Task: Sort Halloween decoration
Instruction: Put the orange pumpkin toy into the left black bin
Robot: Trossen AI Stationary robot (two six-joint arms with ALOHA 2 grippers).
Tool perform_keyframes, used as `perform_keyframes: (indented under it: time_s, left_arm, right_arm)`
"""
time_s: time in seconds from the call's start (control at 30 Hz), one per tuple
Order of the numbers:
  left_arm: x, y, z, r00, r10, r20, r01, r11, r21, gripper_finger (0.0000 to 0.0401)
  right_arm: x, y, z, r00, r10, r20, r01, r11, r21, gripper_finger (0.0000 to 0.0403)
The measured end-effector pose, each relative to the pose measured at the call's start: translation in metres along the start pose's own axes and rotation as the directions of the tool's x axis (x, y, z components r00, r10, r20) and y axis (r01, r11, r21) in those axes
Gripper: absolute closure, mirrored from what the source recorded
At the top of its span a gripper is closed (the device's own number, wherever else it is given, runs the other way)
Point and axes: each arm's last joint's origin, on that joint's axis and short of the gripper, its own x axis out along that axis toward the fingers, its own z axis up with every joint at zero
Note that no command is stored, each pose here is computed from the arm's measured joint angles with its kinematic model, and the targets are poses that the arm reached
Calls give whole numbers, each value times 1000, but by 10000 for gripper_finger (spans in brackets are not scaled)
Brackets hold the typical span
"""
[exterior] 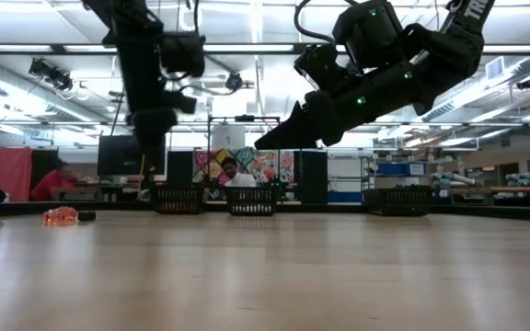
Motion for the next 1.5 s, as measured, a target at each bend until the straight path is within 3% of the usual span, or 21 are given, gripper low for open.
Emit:
perform_keyframes:
  time_s: [0.13, 0.33, 0.53, 0.8, 1.27, 1.5]
  left_arm:
    - [1, 13, 15, 994, 22, 105, -22, 1000, 0, 372]
    - [35, 44, 18, 998, 61, 10, -61, 997, -41, 372]
    - [59, 60, 24, 997, 80, 17, -79, 996, -45, 372]
    - [75, 70, 20, 1000, -17, -11, 16, 995, -98, 371]
    - [71, 67, 22, 1000, -18, 10, 19, 998, -63, 286]
    - [26, 64, 18, 995, -14, 99, 14, 1000, -9, 285]
  right_arm:
    - [0, 0, 0, 1000, 0, 0, 0, 1000, 0, 231]
    - [0, 0, 0, 1000, 0, 1, 0, 1000, 0, 231]
    - [0, 0, 0, 1000, 0, 0, 0, 1000, 0, 231]
    - [0, 0, 0, 1000, 0, -2, 0, 1000, 0, 231]
    - [0, 0, -1, 1000, 1, -6, -1, 1000, -1, 231]
    - [0, 0, -1, 1000, 1, -6, -1, 1000, -1, 231]
